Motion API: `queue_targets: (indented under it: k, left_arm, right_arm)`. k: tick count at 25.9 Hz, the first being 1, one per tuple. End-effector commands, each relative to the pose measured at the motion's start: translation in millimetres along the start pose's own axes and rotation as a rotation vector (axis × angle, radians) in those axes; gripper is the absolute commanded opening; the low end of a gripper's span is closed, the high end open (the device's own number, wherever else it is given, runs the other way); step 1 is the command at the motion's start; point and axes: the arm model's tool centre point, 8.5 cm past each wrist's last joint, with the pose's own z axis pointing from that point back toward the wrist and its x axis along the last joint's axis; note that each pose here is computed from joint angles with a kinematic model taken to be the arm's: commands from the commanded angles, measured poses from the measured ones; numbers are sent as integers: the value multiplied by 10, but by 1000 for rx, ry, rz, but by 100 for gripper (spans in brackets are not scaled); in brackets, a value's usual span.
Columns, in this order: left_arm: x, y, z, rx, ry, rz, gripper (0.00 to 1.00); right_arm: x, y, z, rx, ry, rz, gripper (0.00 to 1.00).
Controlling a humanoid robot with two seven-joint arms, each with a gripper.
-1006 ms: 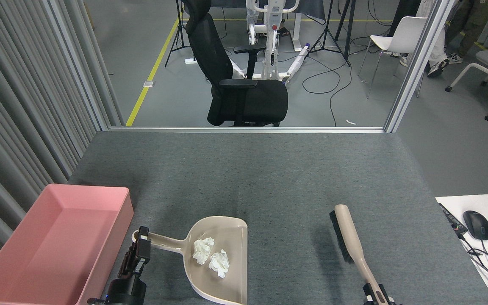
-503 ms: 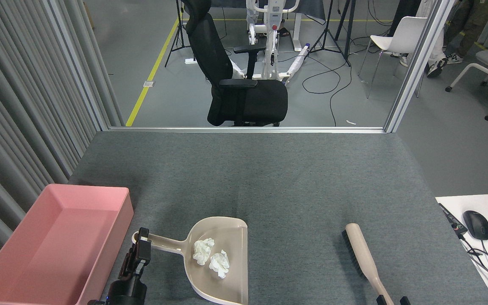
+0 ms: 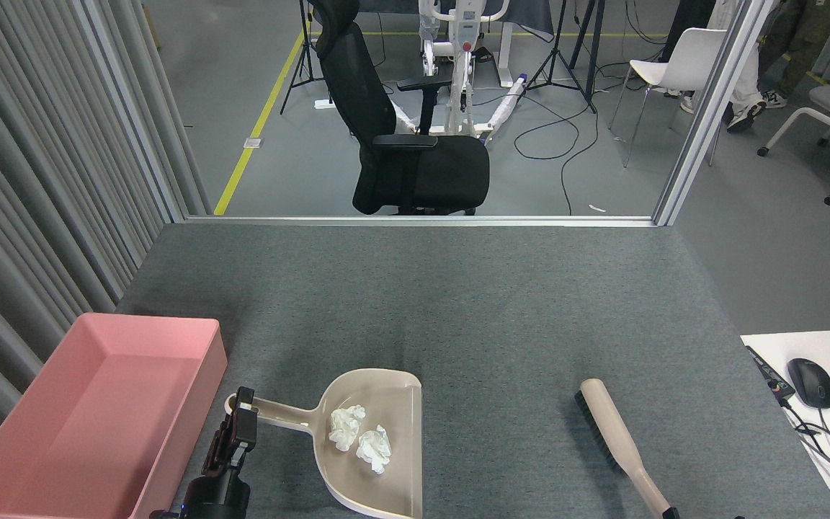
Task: Sweep and dump garbage into bin
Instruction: 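Lift the brush away from the dustpan with the right gripper, then lift the dustpan with the left gripper and move it over the pink bin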
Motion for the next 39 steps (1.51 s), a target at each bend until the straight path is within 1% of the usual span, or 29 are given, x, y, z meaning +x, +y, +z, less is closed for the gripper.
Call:
queue_targets:
  k: [1,4,6,8,12,17,20,24,26,28,31,34,39]
  left_arm:
    - [7,5,-1,8,-4,7,17]
    - [19,11,-1,15,-16,10,12]
    - [23,19,-3,18,-19,12,10]
    - [21,32,-4,19,-19,13,8]
    - [29,116,3,59,-31,69,5]
    - [39,148,9,62,-30,92,5]
    - [39,183,1,68,-27,155,5]
    - [60,293,-19,69,-36,197,5]
    - [40,296,62,65,-28,216,5]
    - [94,339,66,73,-39,230,5]
    - [89,362,62,62,-11,268,5]
    - [174,473,70,85,-20,324,5]
    - [330,640,85,94,-31,365,5]
  right_arm:
    - [-23,-35,-1,-16,4,-6,98]
    - [-27,-36,3,-16,8,-4,98]
    - [-36,-26,22,-13,15,-6,98]
    - [-25,-60,18,-23,12,-3,98]
    - [-96,-101,38,-31,27,5,98]
    - [-92,-99,39,-31,27,3,98]
    - [-92,-99,39,-31,27,3,98]
    - [-88,-93,43,-30,26,3,98]
    - [-89,-91,43,-27,28,5,98]
    - [-86,-86,48,-25,27,4,98]
    - [-91,-64,65,-20,32,2,98]
    - [-93,-48,75,-16,35,1,98]
    - [-51,-18,81,-12,33,-6,98]
